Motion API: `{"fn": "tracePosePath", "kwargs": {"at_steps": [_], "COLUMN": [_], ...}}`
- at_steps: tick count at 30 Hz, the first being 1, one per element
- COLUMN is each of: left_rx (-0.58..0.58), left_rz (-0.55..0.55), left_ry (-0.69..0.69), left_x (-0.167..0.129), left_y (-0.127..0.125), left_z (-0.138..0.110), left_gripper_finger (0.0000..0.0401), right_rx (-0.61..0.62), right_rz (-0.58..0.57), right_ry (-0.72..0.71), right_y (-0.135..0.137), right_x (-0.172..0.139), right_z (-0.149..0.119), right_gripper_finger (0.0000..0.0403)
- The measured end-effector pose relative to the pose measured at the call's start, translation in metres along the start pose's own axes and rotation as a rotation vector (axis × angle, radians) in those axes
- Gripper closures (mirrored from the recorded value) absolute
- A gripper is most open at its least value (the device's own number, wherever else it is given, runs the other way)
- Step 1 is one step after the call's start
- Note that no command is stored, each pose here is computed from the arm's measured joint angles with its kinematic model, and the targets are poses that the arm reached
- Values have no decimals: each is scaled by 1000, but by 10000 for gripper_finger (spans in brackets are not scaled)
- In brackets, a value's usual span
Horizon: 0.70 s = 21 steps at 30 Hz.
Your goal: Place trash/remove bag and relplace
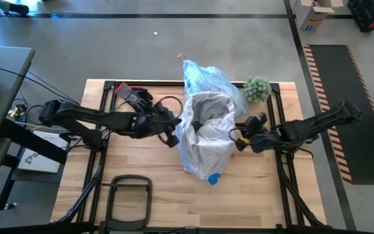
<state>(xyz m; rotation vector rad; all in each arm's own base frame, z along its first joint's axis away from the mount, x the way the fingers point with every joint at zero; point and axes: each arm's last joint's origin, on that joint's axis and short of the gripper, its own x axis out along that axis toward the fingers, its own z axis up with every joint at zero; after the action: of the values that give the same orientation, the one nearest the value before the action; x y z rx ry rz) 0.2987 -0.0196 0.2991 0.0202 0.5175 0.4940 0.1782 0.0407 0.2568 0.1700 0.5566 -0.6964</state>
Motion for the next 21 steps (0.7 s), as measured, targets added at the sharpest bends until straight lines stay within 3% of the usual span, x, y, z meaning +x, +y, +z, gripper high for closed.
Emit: {"fn": "tracePosePath", "kwargs": {"at_steps": [5, 9, 15, 21], "left_rx": [33, 110, 197, 15], "left_rz": [-81, -188, -395, -633], "left_ry": [-46, -98, -5, 285], "left_x": [-63, -112, -161, -180], "left_y": [-12, -43, -102, -149], "left_z": [30, 37, 16, -13], "left_gripper_finger": [401, 401, 400, 374], "right_rx": [16, -29, -108, -149], "right_rz": [73, 176, 329, 375], "right_ry": [-121, -210, -251, -237], "right_y": [3, 17, 44, 63], "right_x": [-33, -54, -73, -78], "right_z": [12, 14, 1, -15], "right_gripper_finger": [403, 403, 403, 403]}}
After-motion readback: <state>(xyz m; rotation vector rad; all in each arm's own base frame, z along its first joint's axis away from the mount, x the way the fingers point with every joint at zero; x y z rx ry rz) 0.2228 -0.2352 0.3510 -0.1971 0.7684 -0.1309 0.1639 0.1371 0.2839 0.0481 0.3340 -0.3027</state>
